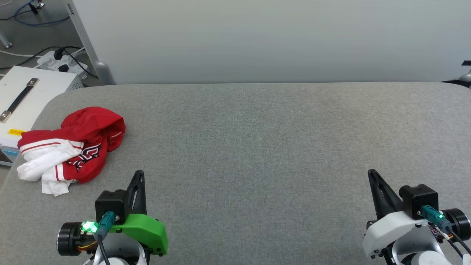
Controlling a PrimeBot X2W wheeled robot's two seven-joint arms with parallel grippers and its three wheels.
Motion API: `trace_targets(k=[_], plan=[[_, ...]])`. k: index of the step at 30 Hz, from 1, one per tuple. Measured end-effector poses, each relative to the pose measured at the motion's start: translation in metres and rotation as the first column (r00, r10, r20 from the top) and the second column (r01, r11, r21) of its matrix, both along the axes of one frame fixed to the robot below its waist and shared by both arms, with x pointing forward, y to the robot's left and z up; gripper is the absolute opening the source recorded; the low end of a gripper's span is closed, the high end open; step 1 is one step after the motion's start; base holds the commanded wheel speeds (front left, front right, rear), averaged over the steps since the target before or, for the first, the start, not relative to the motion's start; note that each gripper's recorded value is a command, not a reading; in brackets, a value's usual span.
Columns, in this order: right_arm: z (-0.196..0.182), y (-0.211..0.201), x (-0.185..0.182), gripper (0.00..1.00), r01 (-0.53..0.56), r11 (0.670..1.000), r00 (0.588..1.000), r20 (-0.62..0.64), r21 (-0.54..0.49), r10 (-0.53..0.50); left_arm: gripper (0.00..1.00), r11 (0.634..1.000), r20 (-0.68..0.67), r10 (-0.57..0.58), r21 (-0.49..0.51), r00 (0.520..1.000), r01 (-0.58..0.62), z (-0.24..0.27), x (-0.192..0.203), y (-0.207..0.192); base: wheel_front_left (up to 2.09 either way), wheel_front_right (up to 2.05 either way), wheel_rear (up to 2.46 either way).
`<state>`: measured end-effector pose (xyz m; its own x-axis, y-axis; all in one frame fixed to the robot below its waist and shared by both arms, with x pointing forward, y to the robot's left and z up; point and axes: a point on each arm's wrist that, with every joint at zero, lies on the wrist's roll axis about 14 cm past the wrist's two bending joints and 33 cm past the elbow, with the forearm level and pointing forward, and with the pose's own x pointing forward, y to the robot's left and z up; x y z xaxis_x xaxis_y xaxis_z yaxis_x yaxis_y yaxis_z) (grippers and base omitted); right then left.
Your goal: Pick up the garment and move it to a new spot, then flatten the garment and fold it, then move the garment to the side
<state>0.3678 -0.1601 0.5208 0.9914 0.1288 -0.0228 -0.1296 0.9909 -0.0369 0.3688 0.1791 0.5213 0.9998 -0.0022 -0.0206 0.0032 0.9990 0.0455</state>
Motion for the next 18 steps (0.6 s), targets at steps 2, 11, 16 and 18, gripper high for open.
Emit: trace_targets(k=[2, 11, 16, 18], plan=[[0.0, 0.0, 0.0, 0.0, 0.0, 1.0, 1.0, 0.0, 0.0, 0.0, 0.0, 1.0, 0.0, 0.0, 0.0, 1.0, 0.0, 0.0, 0.0, -0.0001, 0.0, 0.0, 0.0], [0.0, 0.0001, 0.0, 0.0, 0.0, 1.0, 1.0, 0.0, 0.0, 0.0, 0.0, 1.0, 0.0, 0.0, 0.0, 1.0, 0.0, 0.0, 0.0, 0.0, 0.0, 0.0, 0.0], [0.0, 0.0001, 0.0, 0.0, 0.0, 1.0, 1.0, 0.0, 0.0, 0.0, 0.0, 1.0, 0.0, 0.0, 0.0, 1.0, 0.0, 0.0, 0.0, 0.0, 0.0, 0.0, 0.0], [0.0, 0.0, 0.0, 0.0, 0.0, 1.0, 1.0, 0.0, 0.0, 0.0, 0.0, 1.0, 0.0, 0.0, 0.0, 1.0, 0.0, 0.0, 0.0, 0.0, 0.0, 0.0, 0.0]])
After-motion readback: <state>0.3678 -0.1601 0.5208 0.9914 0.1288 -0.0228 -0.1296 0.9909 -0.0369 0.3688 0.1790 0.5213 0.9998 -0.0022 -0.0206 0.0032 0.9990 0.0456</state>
